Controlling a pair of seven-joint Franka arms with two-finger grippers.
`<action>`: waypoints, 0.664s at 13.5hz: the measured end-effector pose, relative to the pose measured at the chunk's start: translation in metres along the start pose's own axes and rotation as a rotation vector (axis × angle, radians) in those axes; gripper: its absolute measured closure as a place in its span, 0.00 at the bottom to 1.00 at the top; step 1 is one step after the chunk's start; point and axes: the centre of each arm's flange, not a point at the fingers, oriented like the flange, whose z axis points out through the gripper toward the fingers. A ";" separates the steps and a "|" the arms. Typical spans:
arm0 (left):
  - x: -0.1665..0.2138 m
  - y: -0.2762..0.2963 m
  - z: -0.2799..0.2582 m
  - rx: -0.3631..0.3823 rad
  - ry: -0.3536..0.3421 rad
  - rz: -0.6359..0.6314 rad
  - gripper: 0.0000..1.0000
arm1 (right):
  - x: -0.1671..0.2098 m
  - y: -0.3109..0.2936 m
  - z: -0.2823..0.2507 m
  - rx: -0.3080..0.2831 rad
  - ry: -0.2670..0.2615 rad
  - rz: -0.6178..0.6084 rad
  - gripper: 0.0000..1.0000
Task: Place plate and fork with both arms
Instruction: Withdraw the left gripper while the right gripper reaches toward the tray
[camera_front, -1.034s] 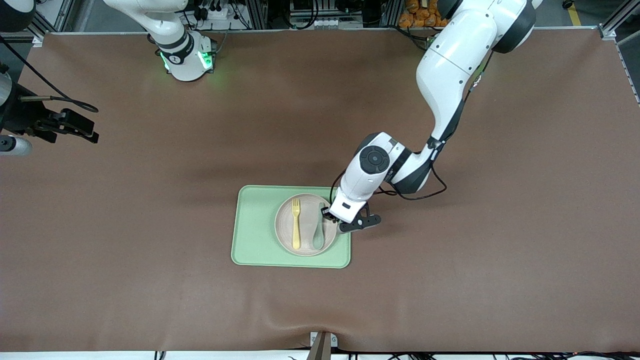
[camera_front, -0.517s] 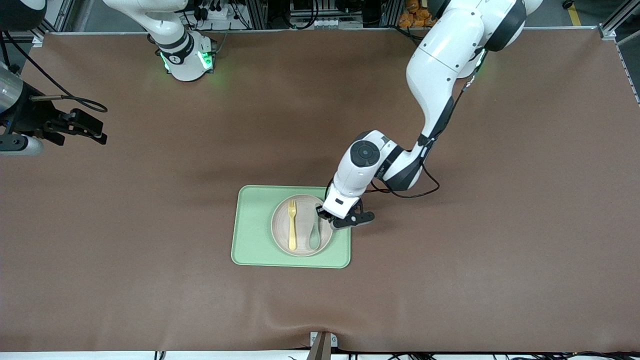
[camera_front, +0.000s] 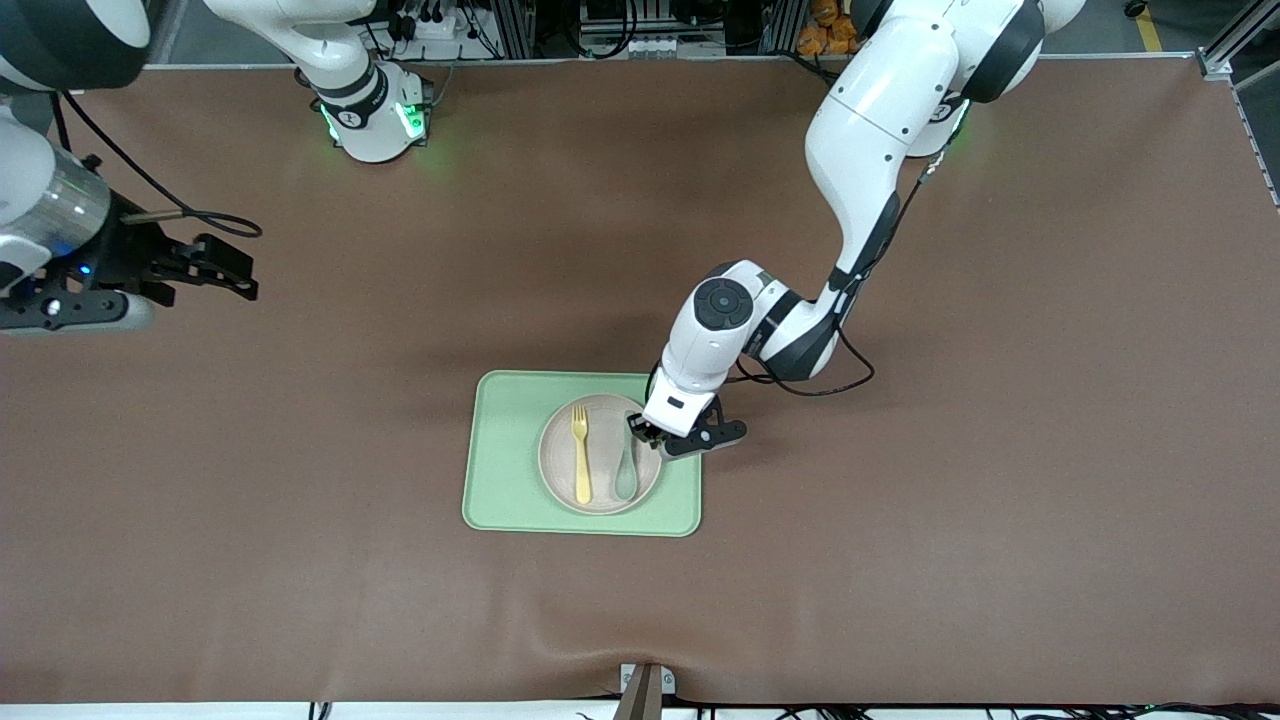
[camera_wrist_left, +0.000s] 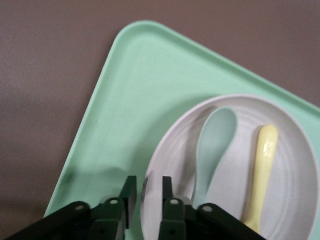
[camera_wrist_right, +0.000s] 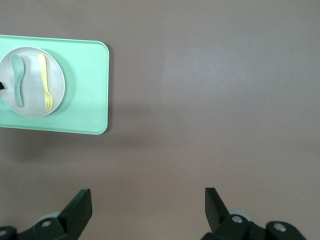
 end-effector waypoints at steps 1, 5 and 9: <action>0.007 0.004 -0.010 -0.012 0.013 -0.005 0.58 | 0.004 -0.007 0.003 0.001 0.010 0.008 0.00; 0.044 0.010 -0.075 0.026 0.033 -0.003 0.18 | 0.023 -0.039 0.012 0.009 0.032 -0.018 0.00; 0.105 -0.019 -0.150 0.107 0.036 0.023 0.00 | 0.042 -0.077 0.022 0.015 0.035 -0.067 0.00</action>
